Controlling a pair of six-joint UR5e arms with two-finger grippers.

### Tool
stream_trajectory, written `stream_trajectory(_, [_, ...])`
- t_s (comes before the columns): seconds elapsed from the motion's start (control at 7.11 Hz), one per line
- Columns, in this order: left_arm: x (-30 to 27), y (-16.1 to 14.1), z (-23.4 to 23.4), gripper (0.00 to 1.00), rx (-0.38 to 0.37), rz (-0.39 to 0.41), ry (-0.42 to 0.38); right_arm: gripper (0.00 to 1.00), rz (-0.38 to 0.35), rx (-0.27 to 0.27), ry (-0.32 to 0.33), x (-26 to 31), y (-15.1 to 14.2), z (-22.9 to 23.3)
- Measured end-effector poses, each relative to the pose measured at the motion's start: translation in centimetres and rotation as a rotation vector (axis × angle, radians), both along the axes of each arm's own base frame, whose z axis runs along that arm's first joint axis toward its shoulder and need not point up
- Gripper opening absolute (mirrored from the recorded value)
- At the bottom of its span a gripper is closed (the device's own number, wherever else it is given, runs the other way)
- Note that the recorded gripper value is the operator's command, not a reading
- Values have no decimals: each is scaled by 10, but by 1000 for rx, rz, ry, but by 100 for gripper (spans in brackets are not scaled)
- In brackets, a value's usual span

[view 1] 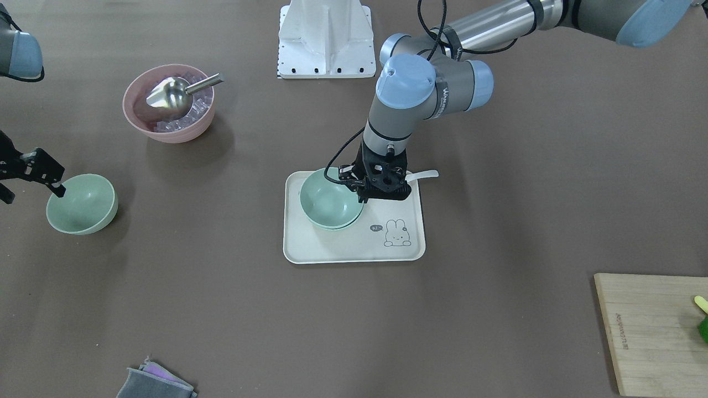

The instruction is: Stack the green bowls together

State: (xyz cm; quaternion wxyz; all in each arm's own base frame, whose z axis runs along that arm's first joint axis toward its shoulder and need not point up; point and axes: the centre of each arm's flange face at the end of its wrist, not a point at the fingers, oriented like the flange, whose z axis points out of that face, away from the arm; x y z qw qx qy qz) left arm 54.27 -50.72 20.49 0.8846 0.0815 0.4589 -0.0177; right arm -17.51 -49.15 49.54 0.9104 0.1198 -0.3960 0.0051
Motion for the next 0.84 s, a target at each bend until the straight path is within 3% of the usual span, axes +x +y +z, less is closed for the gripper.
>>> stream_trajectory(0.84, [2,1,4,0,2,6,-5,100,-1,0,0,0,0,0])
